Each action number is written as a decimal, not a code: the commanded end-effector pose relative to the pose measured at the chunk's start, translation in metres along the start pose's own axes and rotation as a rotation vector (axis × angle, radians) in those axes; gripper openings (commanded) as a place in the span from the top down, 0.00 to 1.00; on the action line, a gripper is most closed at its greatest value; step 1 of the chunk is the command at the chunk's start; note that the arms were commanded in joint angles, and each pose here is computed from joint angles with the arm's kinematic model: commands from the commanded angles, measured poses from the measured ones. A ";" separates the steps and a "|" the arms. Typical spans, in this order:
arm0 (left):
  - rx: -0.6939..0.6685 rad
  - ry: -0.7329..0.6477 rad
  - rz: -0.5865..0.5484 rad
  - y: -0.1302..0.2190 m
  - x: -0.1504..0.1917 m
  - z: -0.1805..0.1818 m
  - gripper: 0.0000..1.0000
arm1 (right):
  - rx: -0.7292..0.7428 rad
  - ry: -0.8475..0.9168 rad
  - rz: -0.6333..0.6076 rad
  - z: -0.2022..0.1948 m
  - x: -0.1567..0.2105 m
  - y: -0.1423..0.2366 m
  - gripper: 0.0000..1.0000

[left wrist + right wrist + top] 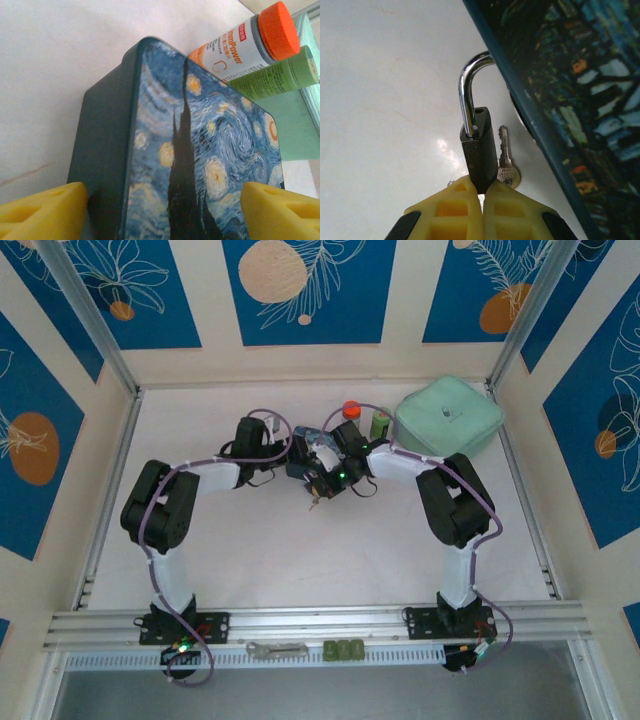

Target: Unlock a padlock with a key

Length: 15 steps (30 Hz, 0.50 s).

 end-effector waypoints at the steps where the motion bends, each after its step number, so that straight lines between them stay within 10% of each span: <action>1: 0.054 0.002 0.025 0.001 0.007 -0.008 0.30 | 0.028 0.064 -0.082 -0.005 -0.028 0.002 1.00; 6: 0.066 0.020 0.063 -0.003 0.023 -0.005 0.48 | 0.044 0.116 -0.092 -0.005 -0.043 0.004 1.00; 15: 0.050 0.003 0.089 -0.001 0.031 -0.003 0.49 | -0.053 0.068 -0.150 -0.003 -0.053 0.022 1.00</action>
Point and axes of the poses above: each hand's point on the last joint's axis, 136 mm out from that joint toward the fingers, its own y axis back along the fingers, its own z axis along the line the jaws close on, x = y × z, the point moved 1 cm from there along y, back along the fingers, and after that the axes turned 5 degrees about -y, right-handed, at the moved point
